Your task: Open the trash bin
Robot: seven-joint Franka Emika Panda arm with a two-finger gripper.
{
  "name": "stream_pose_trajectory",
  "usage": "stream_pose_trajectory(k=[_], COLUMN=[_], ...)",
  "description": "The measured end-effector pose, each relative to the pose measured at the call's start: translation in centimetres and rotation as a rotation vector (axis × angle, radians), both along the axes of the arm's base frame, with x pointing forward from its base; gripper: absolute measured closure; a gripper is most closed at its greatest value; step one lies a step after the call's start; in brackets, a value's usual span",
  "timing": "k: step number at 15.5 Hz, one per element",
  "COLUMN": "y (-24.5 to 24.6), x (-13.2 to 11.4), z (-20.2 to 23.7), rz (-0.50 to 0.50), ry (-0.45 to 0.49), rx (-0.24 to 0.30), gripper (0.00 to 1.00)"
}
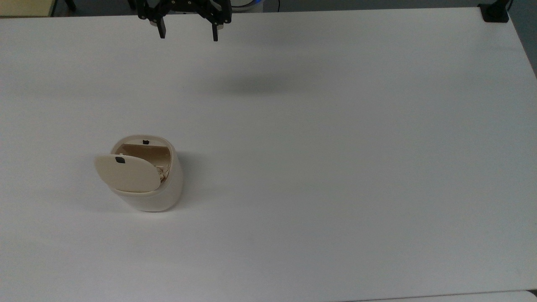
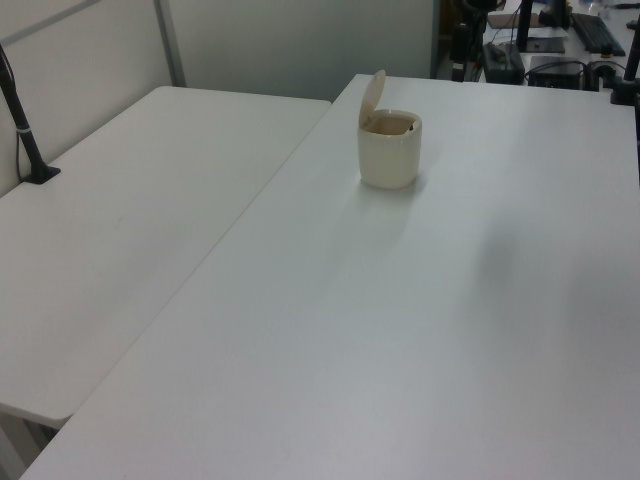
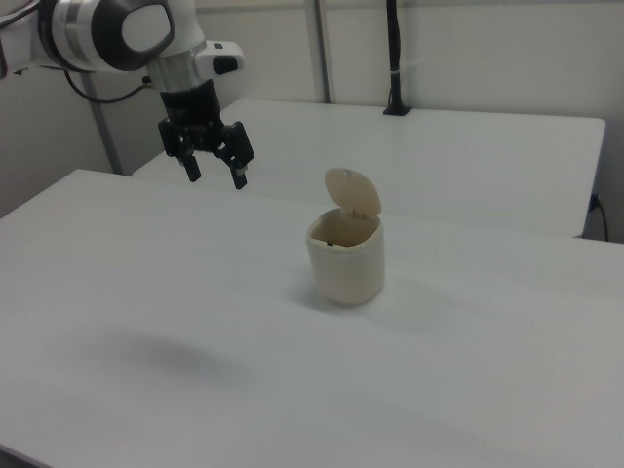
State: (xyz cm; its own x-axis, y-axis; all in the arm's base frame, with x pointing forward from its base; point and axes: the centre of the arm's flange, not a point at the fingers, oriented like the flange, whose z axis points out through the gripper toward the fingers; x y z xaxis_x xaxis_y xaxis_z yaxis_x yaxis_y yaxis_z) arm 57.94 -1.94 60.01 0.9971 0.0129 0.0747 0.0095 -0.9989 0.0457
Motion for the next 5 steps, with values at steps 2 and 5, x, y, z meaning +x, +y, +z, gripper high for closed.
stream_pose_trajectory(k=[2, 5], y=[-0.08, -0.19], x=[0.00, -0.01], z=[0.00, 0.00], rz=[-0.002, -0.004], ry=[0.000, 0.000], rx=[0.000, 0.000], gripper=[0.00, 0.00])
